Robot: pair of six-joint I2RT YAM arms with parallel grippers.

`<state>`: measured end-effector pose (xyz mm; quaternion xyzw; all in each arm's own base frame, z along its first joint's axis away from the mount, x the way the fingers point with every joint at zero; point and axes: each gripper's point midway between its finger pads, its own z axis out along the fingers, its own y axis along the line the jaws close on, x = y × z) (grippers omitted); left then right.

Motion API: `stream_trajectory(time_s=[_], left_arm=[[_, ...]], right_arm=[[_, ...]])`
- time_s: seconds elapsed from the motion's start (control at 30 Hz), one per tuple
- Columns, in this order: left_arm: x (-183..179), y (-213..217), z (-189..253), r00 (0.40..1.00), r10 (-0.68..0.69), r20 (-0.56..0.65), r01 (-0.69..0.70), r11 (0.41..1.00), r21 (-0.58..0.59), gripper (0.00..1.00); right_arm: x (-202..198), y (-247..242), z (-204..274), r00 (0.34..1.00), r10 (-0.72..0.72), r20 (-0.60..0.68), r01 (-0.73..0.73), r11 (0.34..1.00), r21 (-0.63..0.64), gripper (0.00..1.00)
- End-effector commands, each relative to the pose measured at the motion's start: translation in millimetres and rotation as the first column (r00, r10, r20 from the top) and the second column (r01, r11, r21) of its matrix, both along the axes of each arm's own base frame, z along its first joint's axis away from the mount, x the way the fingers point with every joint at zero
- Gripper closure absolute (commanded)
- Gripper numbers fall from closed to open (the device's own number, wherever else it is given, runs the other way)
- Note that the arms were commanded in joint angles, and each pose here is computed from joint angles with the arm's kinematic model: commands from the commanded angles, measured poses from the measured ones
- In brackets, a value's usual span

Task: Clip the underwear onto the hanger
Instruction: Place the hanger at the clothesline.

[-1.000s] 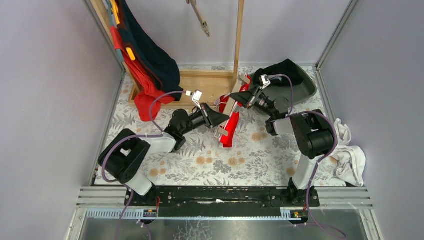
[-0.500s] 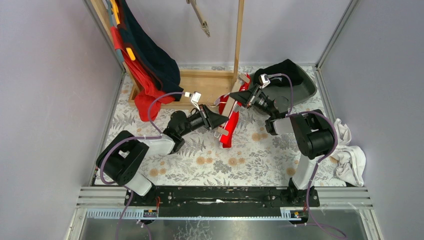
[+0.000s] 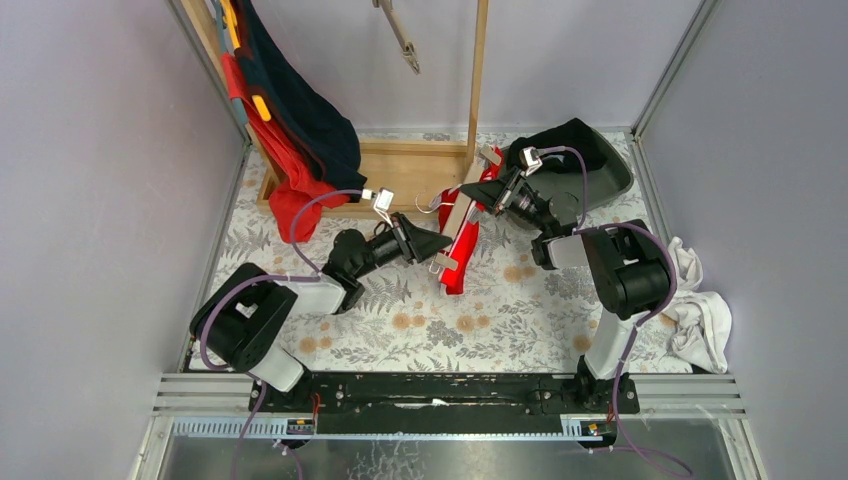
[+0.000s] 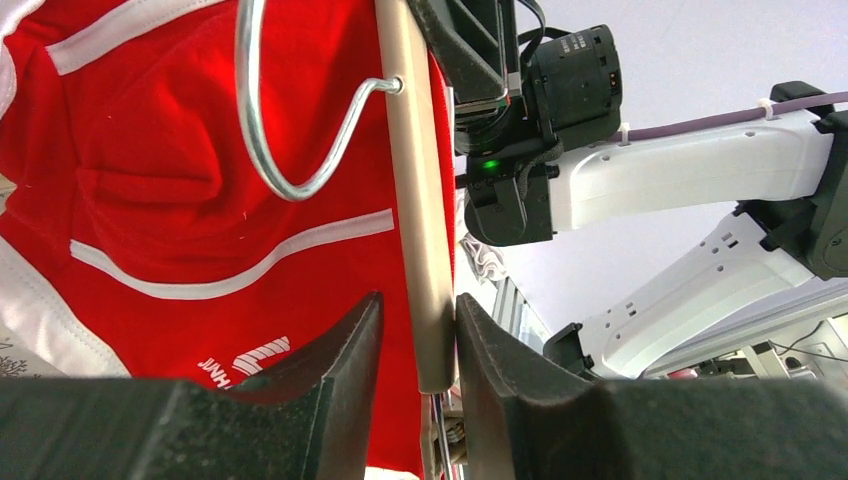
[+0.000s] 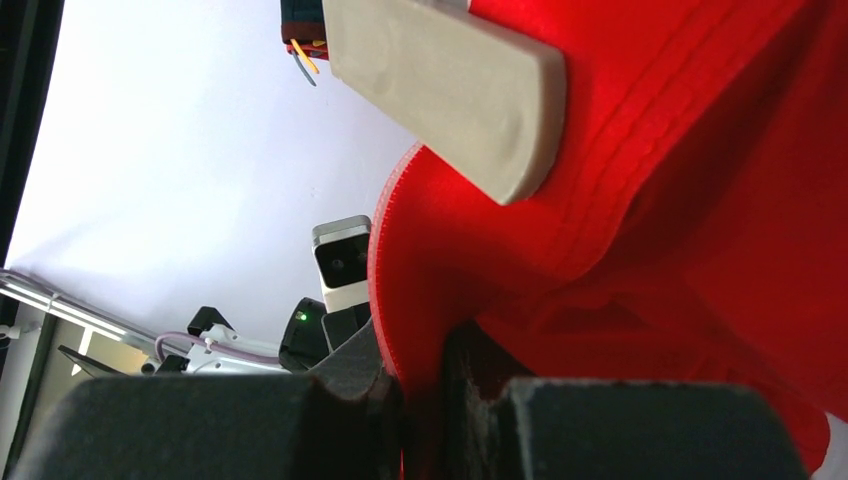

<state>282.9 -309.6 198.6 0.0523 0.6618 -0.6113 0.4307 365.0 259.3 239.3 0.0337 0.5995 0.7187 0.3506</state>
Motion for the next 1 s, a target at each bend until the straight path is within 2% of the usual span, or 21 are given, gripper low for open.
stream_trajectory(time_s=[0.0,0.17,0.23,0.3,0.33,0.4,0.43,0.53,0.67,0.7,0.8,0.83,0.87,0.97], left_arm=[[-1,3,14,0.998,0.006,0.056,-0.003,0.999,-0.051,0.7],[-2,3,13,0.998,0.002,0.06,0.002,0.998,-0.057,0.87],[-2,3,15,0.998,-0.002,0.063,0.006,0.998,-0.065,0.99],[-3,3,16,0.998,-0.006,0.061,0.01,0.997,-0.074,1.0],[-3,3,18,0.998,-0.008,0.062,0.013,0.997,-0.079,1.0],[-2,4,20,0.999,-0.004,0.053,0.009,0.996,-0.084,1.0],[-1,5,21,0.999,-0.002,0.045,0.006,0.997,-0.079,1.0],[4,6,28,0.999,0.028,0.029,-0.027,0.999,-0.039,1.0],[14,19,36,0.992,0.126,0.005,-0.126,0.99,0.055,1.0],[16,22,35,0.989,0.147,-0.01,-0.145,0.985,0.096,1.0],[19,32,42,0.98,0.197,-0.024,-0.19,0.966,0.174,1.0],[20,36,45,0.977,0.213,-0.027,-0.203,0.958,0.202,1.0],[21,40,50,0.973,0.231,-0.026,-0.22,0.949,0.225,1.0],[25,55,66,0.956,0.292,-0.022,-0.271,0.91,0.314,1.0]], right_arm=[[-10,-9,57,0.981,-0.025,0.192,0.01,0.997,0.078,1.0],[-10,-9,57,0.981,-0.027,0.192,0.012,0.997,0.078,1.0],[-10,-9,56,0.981,-0.026,0.193,0.012,0.997,0.075,1.0],[-9,-9,55,0.982,-0.026,0.189,0.012,0.997,0.075,0.99],[-8,-9,54,0.982,-0.025,0.187,0.011,0.997,0.074,0.93],[-7,-9,53,0.983,-0.024,0.183,0.011,0.997,0.072,0.72],[-6,-9,51,0.984,-0.026,0.178,0.014,0.997,0.071,0.67],[-2,-10,44,0.987,-0.031,0.159,0.02,0.998,0.067,0.43],[3,-10,36,0.99,-0.034,0.138,0.025,0.998,0.064,0.3],[4,-11,35,0.99,-0.036,0.134,0.028,0.998,0.062,0.23],[5,-13,33,0.991,-0.04,0.128,0.033,0.998,0.061,0.19],[5,-14,32,0.991,-0.042,0.127,0.035,0.998,0.06,0.08],[5,-16,32,0.991,-0.044,0.126,0.037,0.998,0.058,0.04],[3,-21,29,0.991,-0.052,0.121,0.047,0.998,0.049,0.01]])
